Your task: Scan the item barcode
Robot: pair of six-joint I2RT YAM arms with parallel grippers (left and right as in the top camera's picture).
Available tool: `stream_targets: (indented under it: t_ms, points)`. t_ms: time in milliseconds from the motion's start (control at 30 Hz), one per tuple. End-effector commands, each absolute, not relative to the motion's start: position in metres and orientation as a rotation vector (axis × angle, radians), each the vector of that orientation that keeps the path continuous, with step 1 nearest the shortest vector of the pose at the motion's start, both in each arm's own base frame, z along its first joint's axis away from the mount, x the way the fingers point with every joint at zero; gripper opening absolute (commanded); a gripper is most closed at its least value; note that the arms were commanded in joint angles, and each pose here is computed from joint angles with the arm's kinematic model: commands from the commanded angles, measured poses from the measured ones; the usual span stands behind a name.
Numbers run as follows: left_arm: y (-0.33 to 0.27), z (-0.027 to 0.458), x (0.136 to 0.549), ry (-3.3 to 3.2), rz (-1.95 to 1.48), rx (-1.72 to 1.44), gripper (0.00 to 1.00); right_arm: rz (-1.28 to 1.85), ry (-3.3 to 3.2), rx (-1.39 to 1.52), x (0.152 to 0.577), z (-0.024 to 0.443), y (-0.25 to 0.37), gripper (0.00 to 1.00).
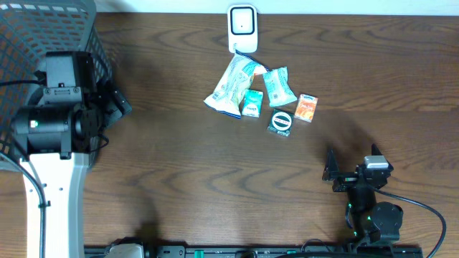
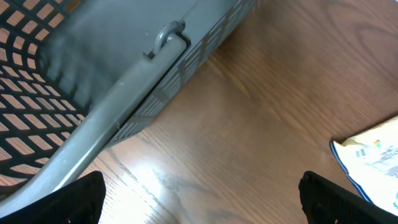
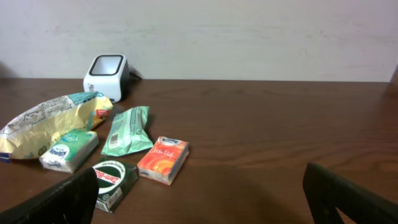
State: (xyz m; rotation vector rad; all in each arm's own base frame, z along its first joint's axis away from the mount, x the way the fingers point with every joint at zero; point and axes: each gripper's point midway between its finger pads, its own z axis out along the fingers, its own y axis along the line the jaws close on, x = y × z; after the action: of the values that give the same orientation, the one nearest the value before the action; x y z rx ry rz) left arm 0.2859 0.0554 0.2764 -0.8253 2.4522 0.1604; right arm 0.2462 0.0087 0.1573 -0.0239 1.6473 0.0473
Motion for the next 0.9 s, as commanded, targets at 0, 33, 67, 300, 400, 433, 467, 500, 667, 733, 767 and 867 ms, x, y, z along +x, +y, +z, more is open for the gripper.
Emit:
stream_targets:
  t_ms: [0, 33, 67, 300, 400, 433, 467, 500, 667, 733, 767, 867]
  points:
    - [0.0612, 0.2686, 0.2868, 2.464, 0.197, -0.863, 0.98, 0.036, 1.647, -0.013, 0.2462, 0.1563, 0.0053, 0.99]
    - [0.0613, 0.2678, 0.2872, 2.466, 0.198, -0.863, 0.98, 0.036, 1.647, -0.013, 0.2462, 0.1565, 0.0053, 0.99]
    - [0.0613, 0.2674, 0.2875, 2.468, 0.199, -0.864, 0.97, 0.036, 1.647, -0.013, 0.2462, 0.1564, 0.0053, 0.99]
    - [0.0616, 0.2703, 0.2941, 2.441, 0.187, -0.860, 0.98, 0.036, 1.647, -0.013, 0.2462, 0.1565, 0.0053, 0.99]
    - [0.0616, 0.2703, 0.2941, 2.441, 0.187, -0.860, 0.98, 0.036, 1.647, -0.013, 0.2462, 0.1563, 0.0053, 0.99]
    - [0.0616, 0.2703, 0.2941, 2.441, 0.187, -0.860, 0.98, 0.036, 1.647, -0.013, 0.2462, 0.1563, 0.0053, 0.99]
    - [0.0616, 0.2703, 0.2941, 2.441, 0.187, -0.860, 0.98, 0.036, 1.647, -0.013, 0.2462, 0.1563, 0.0053, 0.99]
    - [0.0616, 0.2703, 0.2941, 2.441, 0.187, -0.860, 0.98, 0.036, 1.647, -0.013, 0.2462, 0.1565, 0.0053, 0.99]
    - [0.0616, 0.2703, 0.2941, 2.441, 0.187, -0.860, 0.98, 0.036, 1.647, -0.013, 0.2462, 0.1563, 0.0053, 0.99]
    - [0.0616, 0.2702, 0.2941, 2.441, 0.187, -0.860, 0.98, 0.036, 1.647, -0.013, 0.2462, 0.1563, 0.0053, 0.99]
    - [0.0616, 0.2703, 0.2941, 2.441, 0.187, -0.860, 0.97, 0.036, 1.647, -0.013, 0.2462, 0.1564, 0.0053, 0.99]
    - [0.0616, 0.2702, 0.2941, 2.441, 0.187, -0.860, 0.98, 0.014, 1.646, -0.012, 0.2463, 0.1566, 0.0028, 0.99]
